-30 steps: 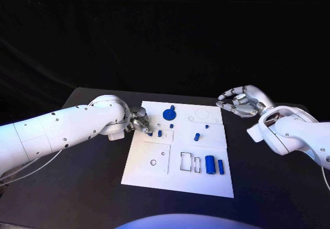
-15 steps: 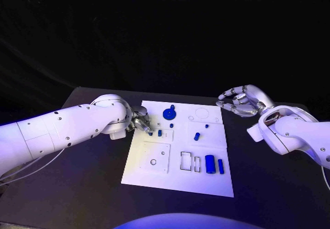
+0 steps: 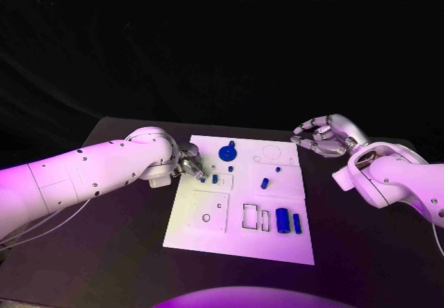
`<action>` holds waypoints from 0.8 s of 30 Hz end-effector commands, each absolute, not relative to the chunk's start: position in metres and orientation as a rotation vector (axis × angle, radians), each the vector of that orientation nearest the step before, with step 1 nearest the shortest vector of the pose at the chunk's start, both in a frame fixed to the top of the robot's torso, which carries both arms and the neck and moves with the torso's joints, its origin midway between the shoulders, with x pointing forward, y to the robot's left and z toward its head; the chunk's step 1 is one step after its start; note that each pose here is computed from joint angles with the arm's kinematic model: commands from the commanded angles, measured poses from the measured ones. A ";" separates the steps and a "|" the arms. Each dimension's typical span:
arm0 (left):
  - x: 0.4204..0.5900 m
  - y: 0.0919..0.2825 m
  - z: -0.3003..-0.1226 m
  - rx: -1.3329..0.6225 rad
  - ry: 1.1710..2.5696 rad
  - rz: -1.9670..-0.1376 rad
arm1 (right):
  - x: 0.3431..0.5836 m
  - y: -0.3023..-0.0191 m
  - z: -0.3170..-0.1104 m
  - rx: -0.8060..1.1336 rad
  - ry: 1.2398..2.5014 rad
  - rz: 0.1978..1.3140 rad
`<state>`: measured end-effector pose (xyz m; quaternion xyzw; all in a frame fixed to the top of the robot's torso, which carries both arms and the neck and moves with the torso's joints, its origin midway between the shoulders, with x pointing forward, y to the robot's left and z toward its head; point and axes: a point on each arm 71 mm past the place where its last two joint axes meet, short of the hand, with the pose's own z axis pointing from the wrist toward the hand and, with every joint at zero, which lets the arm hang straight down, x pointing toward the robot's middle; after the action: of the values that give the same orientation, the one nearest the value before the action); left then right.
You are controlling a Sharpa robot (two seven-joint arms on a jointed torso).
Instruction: Assemble the parts on the task board
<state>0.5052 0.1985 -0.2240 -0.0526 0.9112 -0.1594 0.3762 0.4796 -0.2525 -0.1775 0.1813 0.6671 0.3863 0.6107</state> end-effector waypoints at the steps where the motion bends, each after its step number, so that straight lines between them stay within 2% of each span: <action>1: 0.501 0.196 -0.230 -0.117 2.378 -0.405 | 0.479 -0.252 -0.178 0.409 1.540 0.900; 24: 0.503 0.210 -0.229 -0.224 2.328 -0.415 | 0.479 -0.254 -0.178 0.413 1.535 0.898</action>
<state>0.5035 0.2082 -0.2269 -0.0739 0.9102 -0.1607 0.3745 0.4794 -0.2541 -0.1784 0.1830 0.6667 0.3859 0.6109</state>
